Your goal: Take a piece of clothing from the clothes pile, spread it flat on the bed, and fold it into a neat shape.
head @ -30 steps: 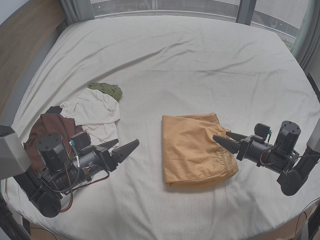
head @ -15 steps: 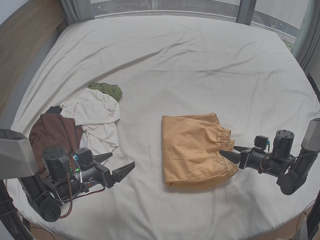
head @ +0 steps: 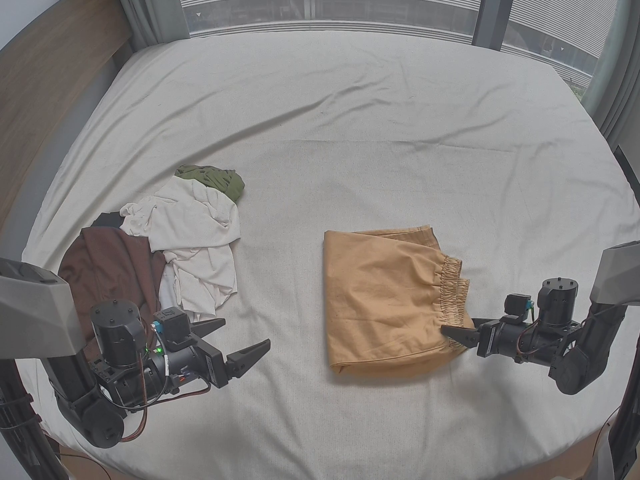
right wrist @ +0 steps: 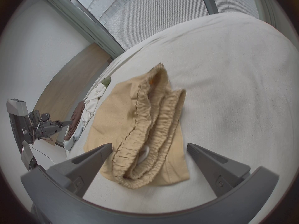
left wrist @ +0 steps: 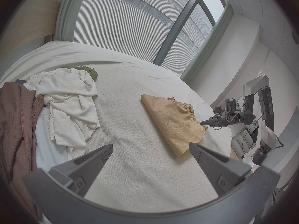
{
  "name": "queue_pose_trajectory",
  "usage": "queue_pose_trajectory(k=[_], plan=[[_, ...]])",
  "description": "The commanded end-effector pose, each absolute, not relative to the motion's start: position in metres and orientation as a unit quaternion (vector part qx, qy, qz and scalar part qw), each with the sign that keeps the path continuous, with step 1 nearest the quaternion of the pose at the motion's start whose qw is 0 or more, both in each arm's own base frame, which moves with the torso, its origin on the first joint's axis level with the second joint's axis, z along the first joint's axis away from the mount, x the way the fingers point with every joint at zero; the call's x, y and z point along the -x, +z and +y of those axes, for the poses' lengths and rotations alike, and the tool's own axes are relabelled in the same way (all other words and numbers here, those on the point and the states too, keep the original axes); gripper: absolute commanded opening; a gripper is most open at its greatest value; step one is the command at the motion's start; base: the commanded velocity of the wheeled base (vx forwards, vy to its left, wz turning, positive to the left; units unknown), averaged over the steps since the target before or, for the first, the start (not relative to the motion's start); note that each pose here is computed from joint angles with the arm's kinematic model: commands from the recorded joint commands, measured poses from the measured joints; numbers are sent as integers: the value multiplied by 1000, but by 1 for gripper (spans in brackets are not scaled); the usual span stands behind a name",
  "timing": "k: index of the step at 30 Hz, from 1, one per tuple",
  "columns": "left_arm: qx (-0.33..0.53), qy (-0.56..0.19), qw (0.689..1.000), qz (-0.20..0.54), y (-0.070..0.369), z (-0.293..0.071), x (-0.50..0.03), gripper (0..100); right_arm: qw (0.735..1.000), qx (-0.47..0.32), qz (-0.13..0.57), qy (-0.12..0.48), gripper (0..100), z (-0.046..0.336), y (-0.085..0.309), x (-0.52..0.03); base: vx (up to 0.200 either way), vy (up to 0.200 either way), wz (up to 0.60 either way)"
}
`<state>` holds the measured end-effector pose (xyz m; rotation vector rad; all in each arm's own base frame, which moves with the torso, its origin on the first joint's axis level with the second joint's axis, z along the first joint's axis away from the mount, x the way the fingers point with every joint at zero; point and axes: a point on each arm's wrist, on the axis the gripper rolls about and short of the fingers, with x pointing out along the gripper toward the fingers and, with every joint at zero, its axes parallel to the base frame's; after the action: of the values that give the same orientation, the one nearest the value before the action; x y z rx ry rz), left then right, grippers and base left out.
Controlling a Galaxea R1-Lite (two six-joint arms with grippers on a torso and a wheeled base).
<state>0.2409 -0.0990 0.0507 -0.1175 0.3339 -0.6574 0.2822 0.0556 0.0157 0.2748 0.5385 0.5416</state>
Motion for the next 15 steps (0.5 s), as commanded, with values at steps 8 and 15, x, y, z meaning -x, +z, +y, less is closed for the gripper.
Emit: queue_pose_trajectory(k=[8, 15], plan=[[58, -322, 930, 166, 49, -100, -241, 100, 907, -139, 282, 281, 100, 70, 5, -281, 0, 0, 0], [58, -322, 930, 168, 49, -100, -240, 100, 901, -161, 285, 286, 100, 78, 5, -283, 0, 0, 0]])
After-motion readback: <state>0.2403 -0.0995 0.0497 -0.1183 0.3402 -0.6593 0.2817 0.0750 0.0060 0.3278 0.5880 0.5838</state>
